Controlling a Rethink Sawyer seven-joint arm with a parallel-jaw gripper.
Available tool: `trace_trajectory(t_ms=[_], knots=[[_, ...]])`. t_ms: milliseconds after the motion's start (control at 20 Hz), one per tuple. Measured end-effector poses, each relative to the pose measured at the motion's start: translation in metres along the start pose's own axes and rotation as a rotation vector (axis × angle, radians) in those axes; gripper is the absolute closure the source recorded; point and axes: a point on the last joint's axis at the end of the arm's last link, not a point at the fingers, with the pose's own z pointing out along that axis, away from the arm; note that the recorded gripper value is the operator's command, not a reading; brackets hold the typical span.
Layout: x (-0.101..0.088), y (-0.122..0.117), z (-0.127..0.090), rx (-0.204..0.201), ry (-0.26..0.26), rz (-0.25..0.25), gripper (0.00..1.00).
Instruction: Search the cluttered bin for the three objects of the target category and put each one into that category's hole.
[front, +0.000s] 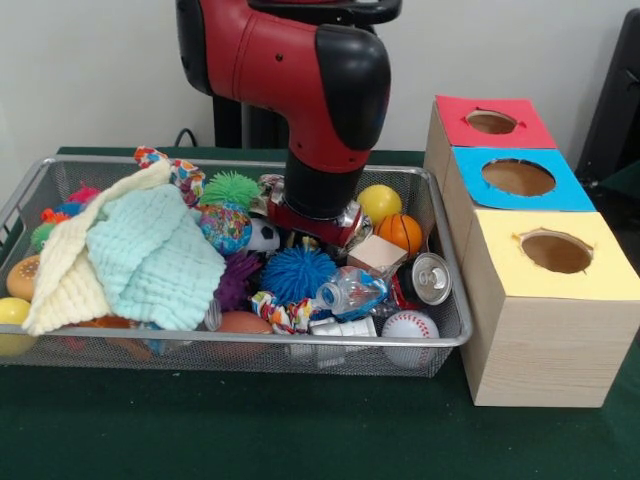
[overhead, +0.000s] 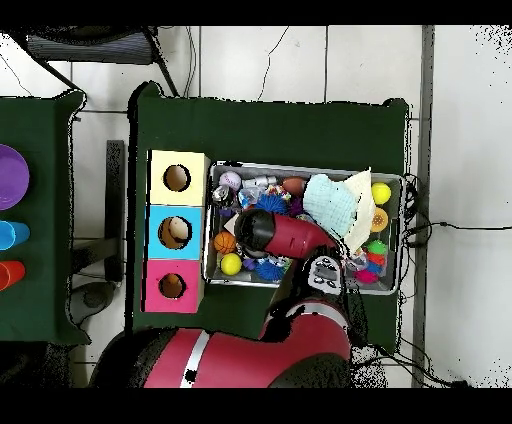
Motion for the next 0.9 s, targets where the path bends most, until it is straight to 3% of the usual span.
trace_trajectory(t_ms=[350, 450, 500, 800, 900], knots=[[0.0, -0.009, -0.021, -0.007, -0.012, 0.018, 1.0], [-0.002, -0.011, -0.037, -0.012, -0.019, 0.024, 1.0], [-0.006, -0.012, -0.055, -0.018, -0.027, 0.028, 1.0], [-0.017, -0.015, -0.1, -0.033, -0.048, 0.038, 1.0], [-0.023, -0.016, -0.121, -0.044, -0.077, 0.044, 1.0]])
